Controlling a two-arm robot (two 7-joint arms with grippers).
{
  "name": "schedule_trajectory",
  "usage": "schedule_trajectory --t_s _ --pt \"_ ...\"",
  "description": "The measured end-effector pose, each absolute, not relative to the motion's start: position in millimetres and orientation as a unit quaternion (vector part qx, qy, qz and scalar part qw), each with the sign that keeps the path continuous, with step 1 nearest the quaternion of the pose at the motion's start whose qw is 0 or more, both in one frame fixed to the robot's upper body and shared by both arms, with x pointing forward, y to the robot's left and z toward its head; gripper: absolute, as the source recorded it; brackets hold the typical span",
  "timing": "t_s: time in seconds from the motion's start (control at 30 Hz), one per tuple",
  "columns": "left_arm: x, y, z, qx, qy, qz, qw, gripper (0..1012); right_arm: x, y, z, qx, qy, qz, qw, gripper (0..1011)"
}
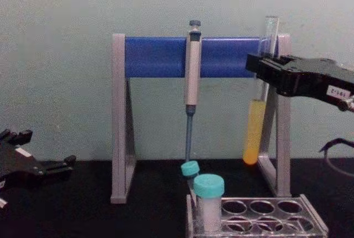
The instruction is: Pick up the test tube from the test tube rack, shake it, then place it back into the test tube rack.
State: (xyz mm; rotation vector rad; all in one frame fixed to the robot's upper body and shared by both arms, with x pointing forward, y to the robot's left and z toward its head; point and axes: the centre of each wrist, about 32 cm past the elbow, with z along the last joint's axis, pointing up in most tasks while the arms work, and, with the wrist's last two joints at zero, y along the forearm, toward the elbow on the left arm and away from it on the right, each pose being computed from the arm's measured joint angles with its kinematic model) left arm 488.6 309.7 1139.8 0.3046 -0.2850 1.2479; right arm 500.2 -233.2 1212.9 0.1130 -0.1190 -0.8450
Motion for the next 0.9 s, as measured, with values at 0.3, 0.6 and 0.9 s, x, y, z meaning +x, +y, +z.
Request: schedule_trajectory --t_s 0.3,0.6,0.9 --pt "489 310 1140 0.141 -0.132 0.58 0.791 1001 499 -235 1213 0.05 -0.057 -0.414 0.907 233" --pt "489 310 1140 0.141 -0.132 0.58 0.791 1001 499 -236 1213 0.048 -0.058 -0.418 0.905 233" --pt "489 310 1140 0.142 -0.132 0.58 0.791 1001 493 -249 1215 0.036 -0.066 -0.433 0.899 233"
